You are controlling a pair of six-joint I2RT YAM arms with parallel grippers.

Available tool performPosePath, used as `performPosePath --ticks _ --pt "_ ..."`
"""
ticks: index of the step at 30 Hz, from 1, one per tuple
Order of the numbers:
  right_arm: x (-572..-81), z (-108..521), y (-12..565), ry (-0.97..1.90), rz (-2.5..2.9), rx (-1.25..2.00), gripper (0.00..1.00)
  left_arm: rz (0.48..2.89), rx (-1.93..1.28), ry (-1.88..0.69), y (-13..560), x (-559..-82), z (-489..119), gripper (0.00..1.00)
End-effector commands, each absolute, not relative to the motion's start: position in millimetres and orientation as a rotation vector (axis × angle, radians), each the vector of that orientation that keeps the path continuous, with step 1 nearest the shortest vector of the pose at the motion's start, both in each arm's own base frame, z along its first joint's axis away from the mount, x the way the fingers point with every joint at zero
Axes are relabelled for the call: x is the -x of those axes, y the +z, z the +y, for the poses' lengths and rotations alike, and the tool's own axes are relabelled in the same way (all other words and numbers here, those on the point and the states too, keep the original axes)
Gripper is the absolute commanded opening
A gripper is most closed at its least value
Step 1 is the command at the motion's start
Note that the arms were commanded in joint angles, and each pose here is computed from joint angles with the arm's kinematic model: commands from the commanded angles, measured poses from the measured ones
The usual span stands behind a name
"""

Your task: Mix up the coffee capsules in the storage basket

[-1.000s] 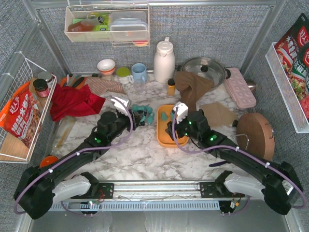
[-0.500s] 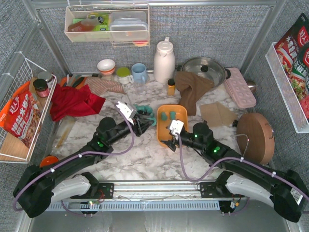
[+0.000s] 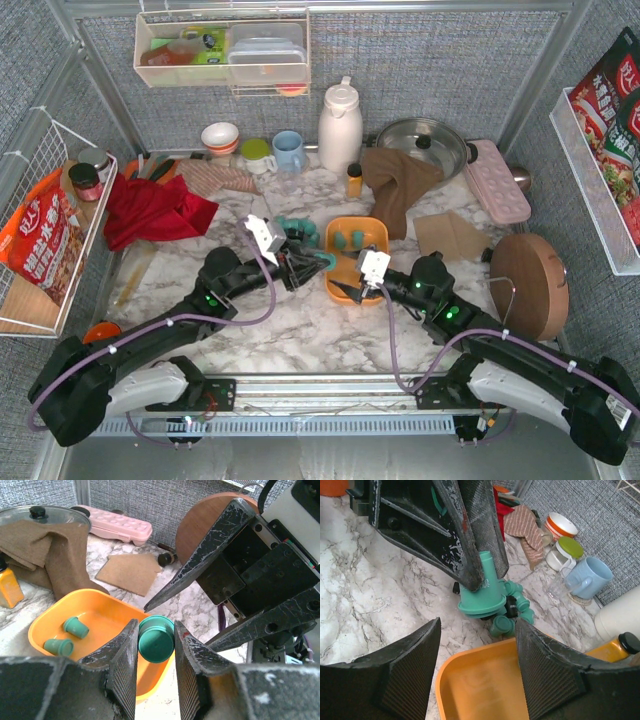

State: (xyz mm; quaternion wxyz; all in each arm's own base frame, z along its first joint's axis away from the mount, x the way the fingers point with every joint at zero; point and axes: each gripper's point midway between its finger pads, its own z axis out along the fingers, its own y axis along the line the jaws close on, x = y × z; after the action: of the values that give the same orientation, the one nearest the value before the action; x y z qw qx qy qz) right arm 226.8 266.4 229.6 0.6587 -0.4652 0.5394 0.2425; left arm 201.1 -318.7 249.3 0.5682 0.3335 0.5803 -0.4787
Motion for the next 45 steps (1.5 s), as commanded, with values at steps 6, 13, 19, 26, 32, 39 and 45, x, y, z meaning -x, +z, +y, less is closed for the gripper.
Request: performPosePath --ticks 6,13,19,26,32,39,45 --pt "-221 276 252 0.576 1.115 1.079 0.64 1.274 -0.827 -1.182 268 -189 -326 0.21" --pt "-221 279 253 0.573 1.110 1.097 0.62 1.267 -0.850 -1.200 269 -185 -330 0.21" --pt "-221 280 251 0.569 1.115 1.114 0.49 1.272 -0.860 -1.209 266 -183 -332 0.20" --pt "-220 280 245 0.567 1.142 1.143 0.34 1.269 -0.857 -1.206 267 -183 -332 0.22" --pt "-222 276 240 0.545 1.180 1.150 0.24 1.295 -0.807 -1.155 267 -192 -325 0.62" --pt "-237 256 221 0.430 1.305 1.086 0.20 1.318 -0.650 -0.977 273 -215 -298 0.92" --pt "-265 232 195 0.277 1.519 0.983 0.19 1.368 -0.512 -0.844 267 -232 -269 0.99"
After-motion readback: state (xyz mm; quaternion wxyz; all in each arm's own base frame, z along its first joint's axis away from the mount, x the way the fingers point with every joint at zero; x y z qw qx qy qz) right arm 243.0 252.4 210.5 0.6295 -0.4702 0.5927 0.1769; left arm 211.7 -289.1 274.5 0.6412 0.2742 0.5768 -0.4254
